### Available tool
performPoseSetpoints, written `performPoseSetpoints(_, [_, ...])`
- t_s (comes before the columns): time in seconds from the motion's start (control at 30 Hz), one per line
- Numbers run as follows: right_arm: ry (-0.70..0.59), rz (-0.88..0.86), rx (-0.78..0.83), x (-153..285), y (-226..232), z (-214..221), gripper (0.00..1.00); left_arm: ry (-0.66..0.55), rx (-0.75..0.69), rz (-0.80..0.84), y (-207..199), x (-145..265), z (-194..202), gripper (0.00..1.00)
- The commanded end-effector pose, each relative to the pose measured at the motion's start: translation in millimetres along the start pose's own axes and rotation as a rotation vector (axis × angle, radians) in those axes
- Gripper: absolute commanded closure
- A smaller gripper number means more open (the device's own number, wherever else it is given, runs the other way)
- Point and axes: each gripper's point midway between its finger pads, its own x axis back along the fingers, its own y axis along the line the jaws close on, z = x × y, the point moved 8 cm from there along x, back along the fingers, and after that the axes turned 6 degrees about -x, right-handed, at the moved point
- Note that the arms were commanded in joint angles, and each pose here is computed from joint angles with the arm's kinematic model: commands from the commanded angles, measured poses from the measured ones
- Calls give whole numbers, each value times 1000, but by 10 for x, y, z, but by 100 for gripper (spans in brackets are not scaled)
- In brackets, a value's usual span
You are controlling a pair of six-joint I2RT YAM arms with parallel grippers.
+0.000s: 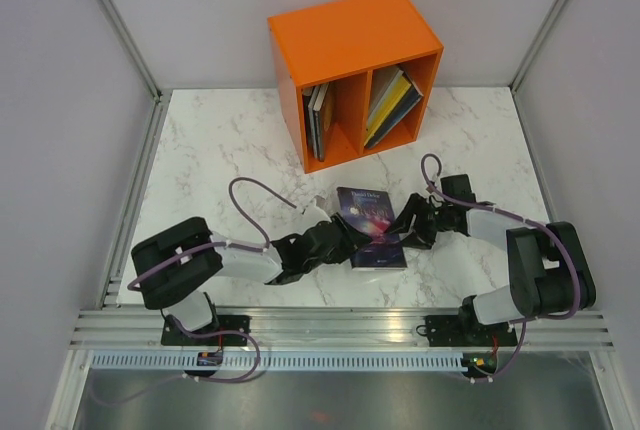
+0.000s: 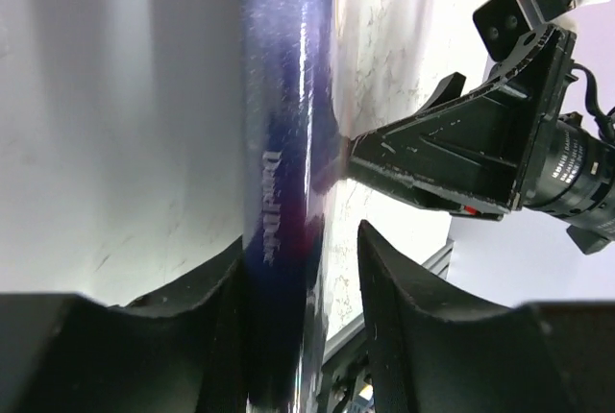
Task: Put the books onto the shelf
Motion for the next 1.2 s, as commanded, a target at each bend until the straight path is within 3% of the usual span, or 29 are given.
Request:
performPoseSetpoints(0.0, [137,290,-95,-51,-535,442,33,-31,-33,202,-486,-101,-70,52])
performPoseSetpoints(0.1, [139,271,-91,-32,-487,433,33,9,-91,262,-665,-136,-62,73])
performPoseSetpoints(0.13, [125,288,-60,-12,-489,404,34,40,-147,227,-632,-161,-64,88])
performPoseSetpoints(0.2, [95,338,-21,88,-409,331,34,103,-218,214,-861,-188,-139,98])
performPoseSetpoints(0.23, [63,368,2,130,-383,278,34,154,-339,101,-724,-193,-126,98])
performPoseSetpoints(0.27, [28,344,29,194,-253,207,33,155,-390,99,-949,-177,-202,98])
performPoseSetpoints(0.33, [-8,343,54,325,-68,137,33,212,-543,3,-984,-111,-262,98])
performPoseSetpoints(0.53, [-136,246,119,737,536,-14,32,320,-759,-97,-900,40,-338,98])
performPoseSetpoints(0.87, [-184,109,138,1106,1181,-95,32,356,-828,-175,-809,164,-345,98])
performPoseSetpoints(1.17, [-119,74,36,772,1129,-37,31,346,-832,-133,-1031,124,-174,98])
